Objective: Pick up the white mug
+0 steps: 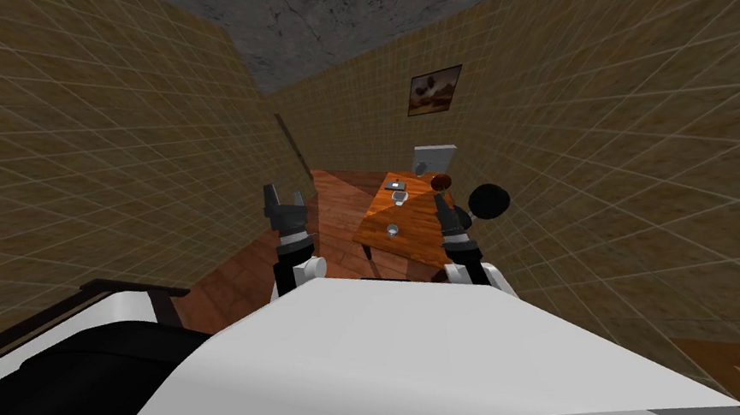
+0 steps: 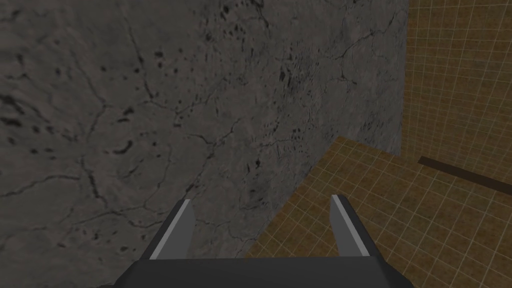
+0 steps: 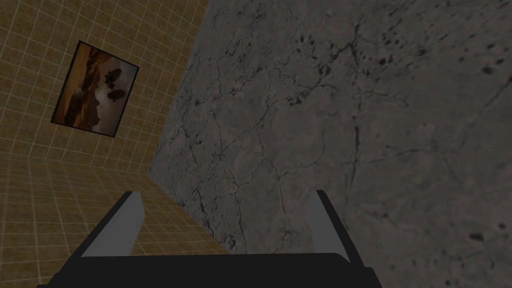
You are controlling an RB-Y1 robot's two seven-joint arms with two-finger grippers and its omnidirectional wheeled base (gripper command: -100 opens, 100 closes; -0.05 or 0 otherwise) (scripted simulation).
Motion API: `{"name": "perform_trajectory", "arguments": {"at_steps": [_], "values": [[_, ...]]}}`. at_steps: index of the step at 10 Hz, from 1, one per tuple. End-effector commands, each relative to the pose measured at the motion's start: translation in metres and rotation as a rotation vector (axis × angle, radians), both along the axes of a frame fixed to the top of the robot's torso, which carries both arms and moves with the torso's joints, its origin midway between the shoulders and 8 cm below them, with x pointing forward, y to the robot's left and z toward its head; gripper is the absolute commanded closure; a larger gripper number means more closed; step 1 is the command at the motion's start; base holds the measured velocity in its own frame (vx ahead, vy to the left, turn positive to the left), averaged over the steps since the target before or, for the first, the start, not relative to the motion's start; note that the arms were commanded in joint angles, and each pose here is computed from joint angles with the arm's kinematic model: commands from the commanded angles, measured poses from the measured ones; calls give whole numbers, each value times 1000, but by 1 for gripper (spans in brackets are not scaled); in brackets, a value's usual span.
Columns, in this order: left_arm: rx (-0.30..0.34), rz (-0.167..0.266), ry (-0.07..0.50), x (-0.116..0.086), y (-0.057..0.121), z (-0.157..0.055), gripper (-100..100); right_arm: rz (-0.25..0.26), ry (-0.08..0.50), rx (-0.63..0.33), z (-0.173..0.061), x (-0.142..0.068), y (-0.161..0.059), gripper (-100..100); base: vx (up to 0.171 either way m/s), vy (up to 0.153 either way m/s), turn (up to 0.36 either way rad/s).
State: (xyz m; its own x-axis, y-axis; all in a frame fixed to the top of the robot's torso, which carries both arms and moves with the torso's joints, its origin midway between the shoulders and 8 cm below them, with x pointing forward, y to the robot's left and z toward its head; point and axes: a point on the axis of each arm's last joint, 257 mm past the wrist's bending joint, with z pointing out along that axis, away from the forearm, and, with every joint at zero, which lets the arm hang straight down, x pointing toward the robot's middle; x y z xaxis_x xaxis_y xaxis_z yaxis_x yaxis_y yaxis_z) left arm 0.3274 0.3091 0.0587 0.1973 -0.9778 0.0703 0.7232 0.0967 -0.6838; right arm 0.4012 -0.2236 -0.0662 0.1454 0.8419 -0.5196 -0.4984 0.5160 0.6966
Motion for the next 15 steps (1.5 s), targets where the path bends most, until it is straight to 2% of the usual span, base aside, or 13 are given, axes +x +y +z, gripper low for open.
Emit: {"name": "perform_trajectory", "arguments": {"at_steps": [1,2,3,4,5,6,7,8,10,12,13,14,15], "values": [[0,0,0,0,0,0,0,-9,23,-51,-12,6,5,-100,-8,18,60],[0,0,0,0,0,0,0,-20,66,-112,-31,15,7,-100,-12,25,153],[0,0,0,0,0,0,0,-22,70,-129,-34,16,9,-100,-8,19,62],[0,0,0,0,0,0,0,-34,116,-192,-55,25,10,-100,-9,25,115],[0,0,0,0,0,0,0,-36,118,-211,-57,25,12,-100,-7,18,78],[0,0,0,0,0,0,0,-48,166,-274,-81,33,12,-100,-10,22,138],[0,0,0,0,0,0,0,-50,167,-296,-83,33,14,-100,-7,16,78],[0,0,0,0,0,0,0,-62,208,-360,-103,41,13,-100,-9,21,170],[0,0,0,0,0,0,0,-76,252,-448,-127,48,13,-100,-6,17,135],[0,0,0,0,0,0,0,-77,268,-474,-137,48,12,-100,-5,9,39],[0,0,0,0,0,0,0,-90,306,-551,-157,53,10,-100,-5,15,171],[0,0,0,0,0,0,0,-90,319,-566,-165,53,9,-100,-5,11,131],[0,0,0,0,0,0,0,-102,361,-637,-187,58,5,-100,-5,19,209]]}}
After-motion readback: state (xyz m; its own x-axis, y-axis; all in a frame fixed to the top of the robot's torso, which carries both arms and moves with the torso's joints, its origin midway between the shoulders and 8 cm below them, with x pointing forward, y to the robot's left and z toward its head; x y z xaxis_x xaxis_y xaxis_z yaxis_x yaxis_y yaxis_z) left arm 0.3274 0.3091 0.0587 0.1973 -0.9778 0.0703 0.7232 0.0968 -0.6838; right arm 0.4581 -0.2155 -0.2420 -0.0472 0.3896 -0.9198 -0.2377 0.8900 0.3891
